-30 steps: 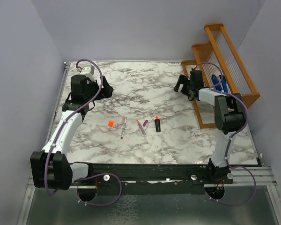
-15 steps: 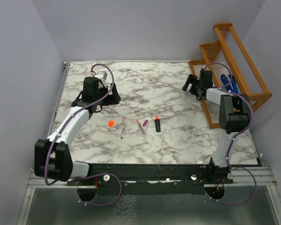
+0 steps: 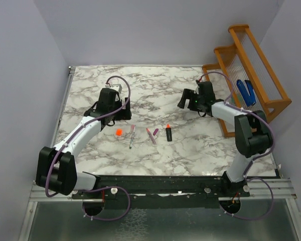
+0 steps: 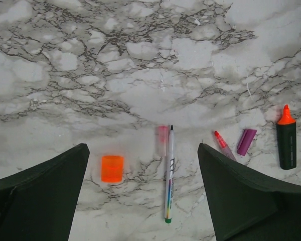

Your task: Insert the pens into the pen caps

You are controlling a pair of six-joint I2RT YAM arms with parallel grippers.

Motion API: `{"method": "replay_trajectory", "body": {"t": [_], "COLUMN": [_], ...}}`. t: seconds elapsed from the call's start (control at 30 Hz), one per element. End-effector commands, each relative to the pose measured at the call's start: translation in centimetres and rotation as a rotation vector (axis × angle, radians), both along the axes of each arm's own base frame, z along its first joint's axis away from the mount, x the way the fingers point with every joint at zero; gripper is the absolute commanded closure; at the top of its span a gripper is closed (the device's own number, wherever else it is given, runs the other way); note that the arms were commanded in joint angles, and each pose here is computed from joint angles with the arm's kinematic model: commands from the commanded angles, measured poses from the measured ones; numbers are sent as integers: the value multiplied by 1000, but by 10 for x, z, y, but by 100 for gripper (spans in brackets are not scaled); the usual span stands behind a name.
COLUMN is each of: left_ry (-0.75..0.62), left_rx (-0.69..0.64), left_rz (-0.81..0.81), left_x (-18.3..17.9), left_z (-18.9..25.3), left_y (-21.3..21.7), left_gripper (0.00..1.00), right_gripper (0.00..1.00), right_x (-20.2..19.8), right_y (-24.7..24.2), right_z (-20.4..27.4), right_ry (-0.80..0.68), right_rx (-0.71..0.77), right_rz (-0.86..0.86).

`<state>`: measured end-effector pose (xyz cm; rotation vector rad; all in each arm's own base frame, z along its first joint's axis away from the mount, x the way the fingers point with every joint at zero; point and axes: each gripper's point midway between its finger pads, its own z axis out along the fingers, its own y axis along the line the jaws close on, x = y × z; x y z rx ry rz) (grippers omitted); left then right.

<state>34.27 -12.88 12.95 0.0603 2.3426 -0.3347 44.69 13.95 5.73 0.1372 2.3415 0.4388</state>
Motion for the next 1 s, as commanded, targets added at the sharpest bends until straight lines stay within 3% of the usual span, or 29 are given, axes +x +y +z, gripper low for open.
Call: {"method": "replay_trajectory", "body": {"t": [0.0,0.23,0.4,0.63,0.97], "left_ry": [-33,-12,-13,-22,-31], "left_rx": [26,-7,-49,-67,-70], "left_rz": [74,68,56,44,35], "left_x": [-6,-14,-13,-15,-17], "left_z": [7,1,5,9,12], "left_y": [16,21,20,21,21], "left_gripper": [8,2,2,2,1], "right_gripper": [5,3,6,18,21], "right_x": [-43,-97,-123,-132,-131], "right_y": [18,24,36,65,107], "right_z": [21,29,7,-16,-25], "right_ry": [20,61,144,181,166], "right_rx": [35,-167,-232,-244,-226], "right_rz": [50,11,-4,46,138]}}
